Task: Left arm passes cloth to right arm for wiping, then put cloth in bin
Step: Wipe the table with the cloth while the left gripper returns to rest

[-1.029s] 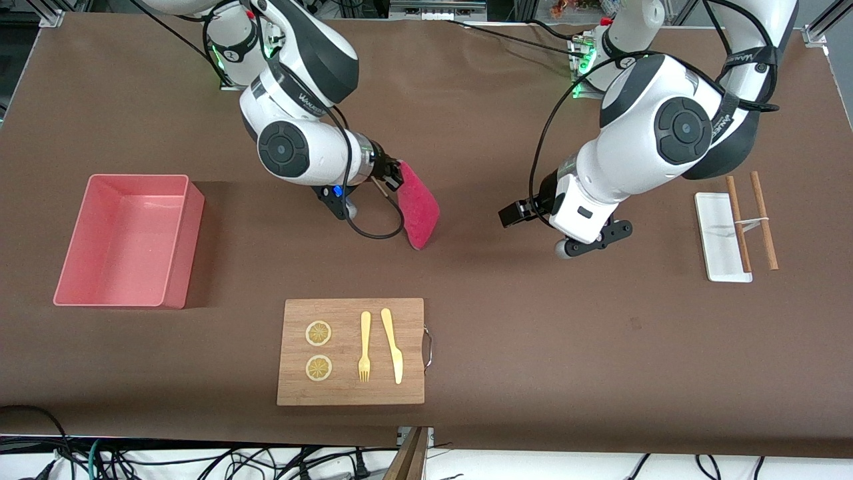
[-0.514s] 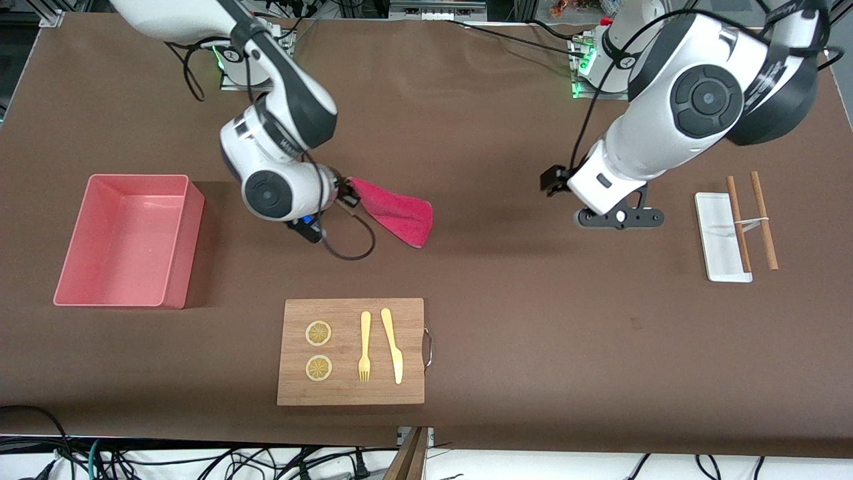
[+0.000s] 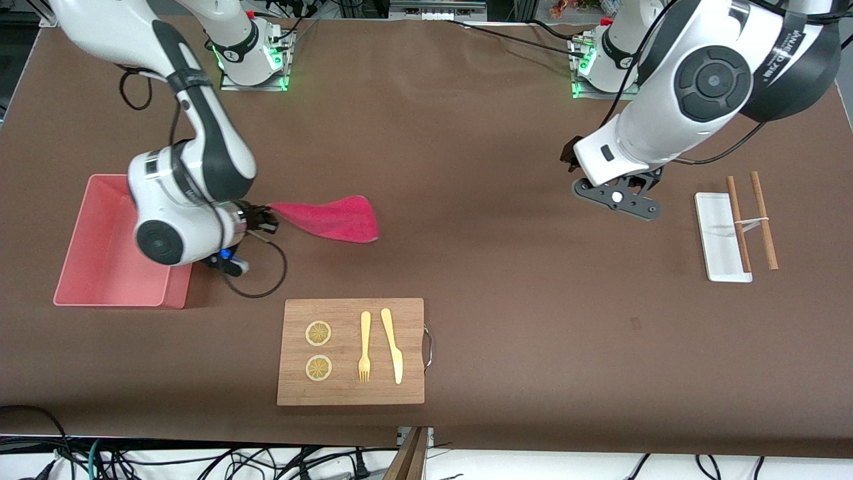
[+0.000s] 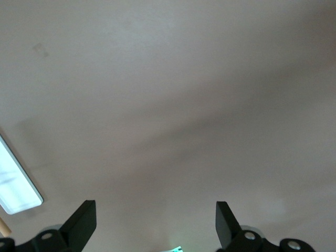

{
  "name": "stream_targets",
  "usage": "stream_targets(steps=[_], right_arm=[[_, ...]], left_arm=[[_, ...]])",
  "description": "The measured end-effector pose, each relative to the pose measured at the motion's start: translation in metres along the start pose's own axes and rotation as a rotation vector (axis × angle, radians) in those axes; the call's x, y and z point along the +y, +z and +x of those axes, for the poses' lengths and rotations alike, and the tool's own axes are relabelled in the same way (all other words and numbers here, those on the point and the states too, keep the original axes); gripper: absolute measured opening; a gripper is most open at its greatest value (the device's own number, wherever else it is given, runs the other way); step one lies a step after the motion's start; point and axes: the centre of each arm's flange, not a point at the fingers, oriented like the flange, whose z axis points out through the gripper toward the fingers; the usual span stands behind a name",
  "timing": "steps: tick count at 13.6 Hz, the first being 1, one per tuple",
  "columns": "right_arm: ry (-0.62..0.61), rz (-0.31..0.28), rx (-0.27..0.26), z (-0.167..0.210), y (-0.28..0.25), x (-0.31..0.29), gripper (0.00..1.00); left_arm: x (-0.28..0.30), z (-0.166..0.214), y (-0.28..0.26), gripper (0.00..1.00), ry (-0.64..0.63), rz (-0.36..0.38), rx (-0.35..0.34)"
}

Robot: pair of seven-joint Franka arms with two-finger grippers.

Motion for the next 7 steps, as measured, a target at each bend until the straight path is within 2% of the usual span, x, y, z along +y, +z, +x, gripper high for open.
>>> stream_targets(steps=[3, 7], right_arm=[[-0.084, -0.041, 0.022, 0.025, -0.003, 0.043, 0.01], [-0.167, -0.128, 0.081, 0.037, -0.007, 0.062, 0.01]], left_arm=[[0.023, -0.007, 0.002, 1.00, 0.111, 0.011, -0.043], [0.032, -0.023, -0.021, 1.00, 0.125, 0.032, -0.004]])
